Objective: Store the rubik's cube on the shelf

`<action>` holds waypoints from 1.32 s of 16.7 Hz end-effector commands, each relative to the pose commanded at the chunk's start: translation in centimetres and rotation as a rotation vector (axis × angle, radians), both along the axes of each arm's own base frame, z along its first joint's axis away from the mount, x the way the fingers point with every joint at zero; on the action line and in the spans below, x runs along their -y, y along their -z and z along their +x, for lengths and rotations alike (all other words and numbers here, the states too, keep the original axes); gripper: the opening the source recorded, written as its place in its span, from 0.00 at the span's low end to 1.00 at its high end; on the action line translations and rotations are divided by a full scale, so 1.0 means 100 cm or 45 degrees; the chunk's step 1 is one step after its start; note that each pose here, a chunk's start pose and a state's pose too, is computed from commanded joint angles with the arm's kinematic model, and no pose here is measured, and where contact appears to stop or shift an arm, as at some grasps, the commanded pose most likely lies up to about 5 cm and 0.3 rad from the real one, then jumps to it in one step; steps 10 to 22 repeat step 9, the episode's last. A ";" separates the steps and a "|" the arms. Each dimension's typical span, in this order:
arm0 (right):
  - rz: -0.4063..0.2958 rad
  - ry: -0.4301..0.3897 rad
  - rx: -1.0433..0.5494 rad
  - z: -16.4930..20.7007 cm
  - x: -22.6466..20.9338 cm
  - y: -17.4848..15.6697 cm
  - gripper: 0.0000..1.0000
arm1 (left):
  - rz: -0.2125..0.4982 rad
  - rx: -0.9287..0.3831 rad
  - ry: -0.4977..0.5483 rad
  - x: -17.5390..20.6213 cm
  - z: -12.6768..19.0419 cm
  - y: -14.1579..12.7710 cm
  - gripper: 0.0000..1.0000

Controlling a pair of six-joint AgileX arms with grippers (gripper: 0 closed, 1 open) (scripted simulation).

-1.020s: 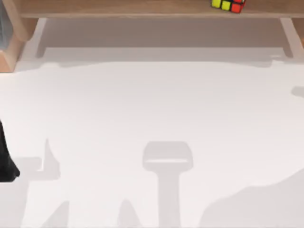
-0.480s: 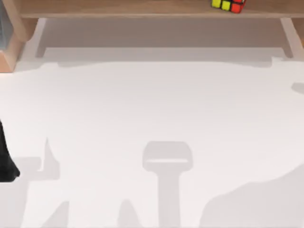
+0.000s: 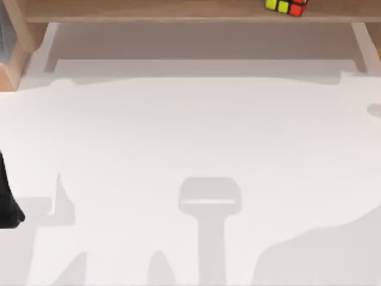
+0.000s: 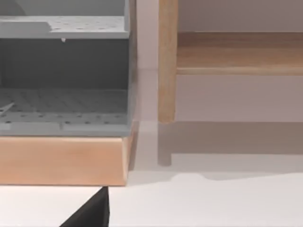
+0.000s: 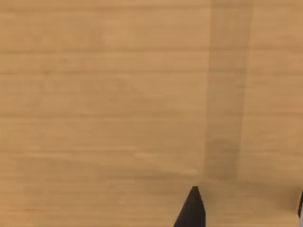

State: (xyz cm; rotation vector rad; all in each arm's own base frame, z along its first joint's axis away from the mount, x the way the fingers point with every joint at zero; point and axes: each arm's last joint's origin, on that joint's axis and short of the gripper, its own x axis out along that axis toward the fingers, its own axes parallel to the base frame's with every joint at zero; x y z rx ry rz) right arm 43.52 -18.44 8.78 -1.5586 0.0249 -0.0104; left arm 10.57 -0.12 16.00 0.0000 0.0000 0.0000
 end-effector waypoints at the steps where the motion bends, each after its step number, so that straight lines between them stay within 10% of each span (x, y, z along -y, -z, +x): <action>1: 0.000 0.000 0.000 0.000 0.000 0.000 0.83 | 0.000 0.000 0.000 0.000 0.000 0.000 1.00; 4: 0.000 0.000 0.000 0.000 0.000 0.000 1.00 | 0.000 0.000 0.000 0.000 0.000 0.000 1.00; 22: 0.000 0.000 0.000 0.000 0.000 0.000 1.00 | 0.000 0.000 0.000 0.000 0.000 0.000 1.00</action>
